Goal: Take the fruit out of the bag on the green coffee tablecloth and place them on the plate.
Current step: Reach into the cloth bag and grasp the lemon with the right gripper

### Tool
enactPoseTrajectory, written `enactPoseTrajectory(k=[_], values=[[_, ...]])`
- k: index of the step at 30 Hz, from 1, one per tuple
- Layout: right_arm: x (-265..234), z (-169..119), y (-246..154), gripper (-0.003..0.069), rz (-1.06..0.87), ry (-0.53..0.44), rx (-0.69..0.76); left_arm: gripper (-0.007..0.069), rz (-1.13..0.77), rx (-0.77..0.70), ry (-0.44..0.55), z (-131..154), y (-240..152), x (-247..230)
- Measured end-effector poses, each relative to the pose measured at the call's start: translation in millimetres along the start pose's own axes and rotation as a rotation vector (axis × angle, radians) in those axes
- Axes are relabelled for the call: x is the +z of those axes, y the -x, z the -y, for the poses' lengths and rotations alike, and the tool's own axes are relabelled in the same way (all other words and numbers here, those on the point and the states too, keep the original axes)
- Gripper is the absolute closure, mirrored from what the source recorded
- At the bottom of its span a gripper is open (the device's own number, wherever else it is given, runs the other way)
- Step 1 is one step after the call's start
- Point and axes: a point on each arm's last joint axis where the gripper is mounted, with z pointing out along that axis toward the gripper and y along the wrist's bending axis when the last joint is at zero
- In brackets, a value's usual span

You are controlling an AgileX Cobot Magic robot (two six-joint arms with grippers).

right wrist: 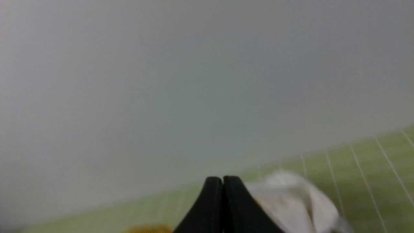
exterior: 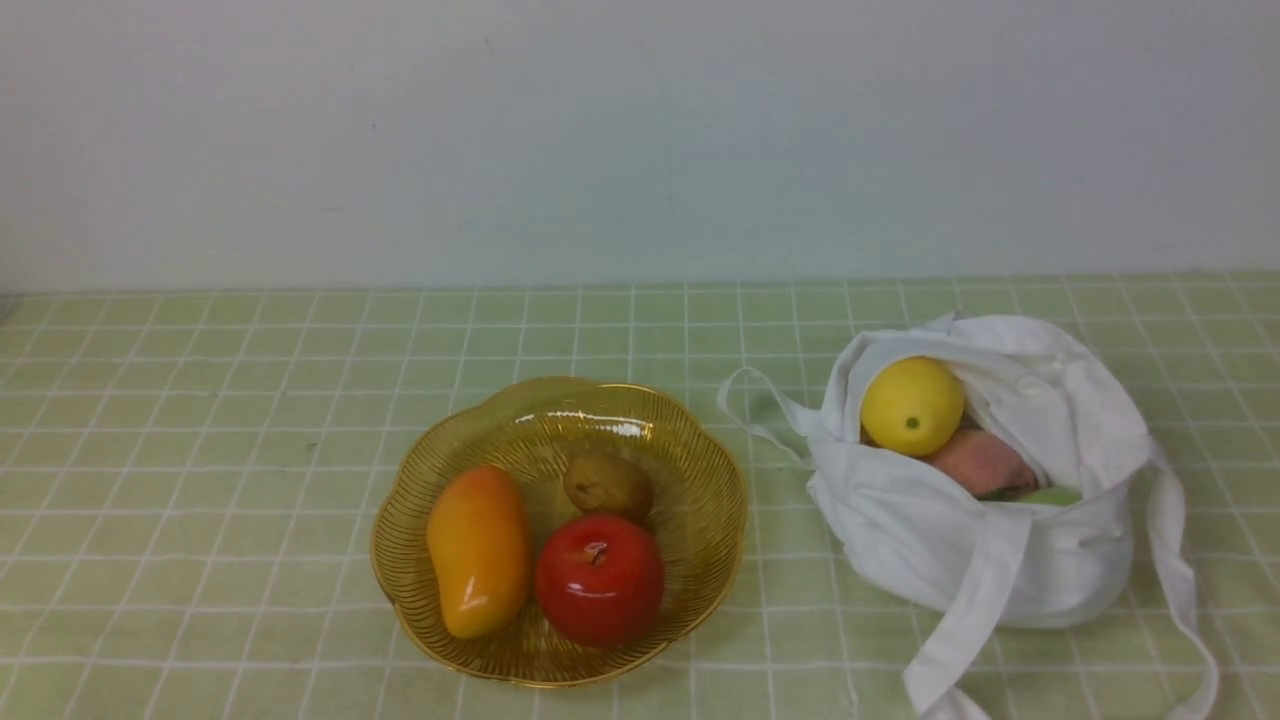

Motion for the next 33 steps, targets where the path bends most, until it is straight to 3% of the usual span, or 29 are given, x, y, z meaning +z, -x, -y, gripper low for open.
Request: enactPoseTrajectory(k=[3, 6, 14, 20, 24, 26, 27, 30, 33], values=[[42, -3, 10, 0.0673, -0.32, -0.024, -0.127, 0.0633, 0.0, 0.0, 0.0, 0, 0, 0], [83, -5, 12, 0.0673, -0.499, 0.055, -0.179, 0.0633, 0.0, 0.0, 0.0, 0, 0, 0], [158, -20, 15, 0.0669, -0.581, 0.205, -0.261, 0.0633, 0.0, 0.0, 0.0, 0, 0, 0], [189, -41, 1, 0.0655, -0.563, 0.213, -0.331, 0.0633, 0.0, 0.0, 0.0, 0, 0, 0], [216, -46, -9, 0.0571, -0.58, 0.158, -0.346, 0.0633, 0.0, 0.0, 0.0, 0, 0, 0], [234, -42, -17, 0.0471, -0.611, 0.118, -0.36, 0.0633, 0.0, 0.0, 0.0, 0, 0, 0], [234, -41, -18, 0.0462, -0.613, 0.116, -0.365, 0.0633, 0.0, 0.0, 0.0, 0, 0, 0], [258, -35, -32, 0.0276, -0.663, 0.077, -0.376, 0.0633, 0.0, 0.0, 0.0, 0, 0, 0], [270, -33, -38, 0.0165, -0.681, 0.069, -0.376, 0.0633, 0.0, 0.0, 0.0, 0, 0, 0]])
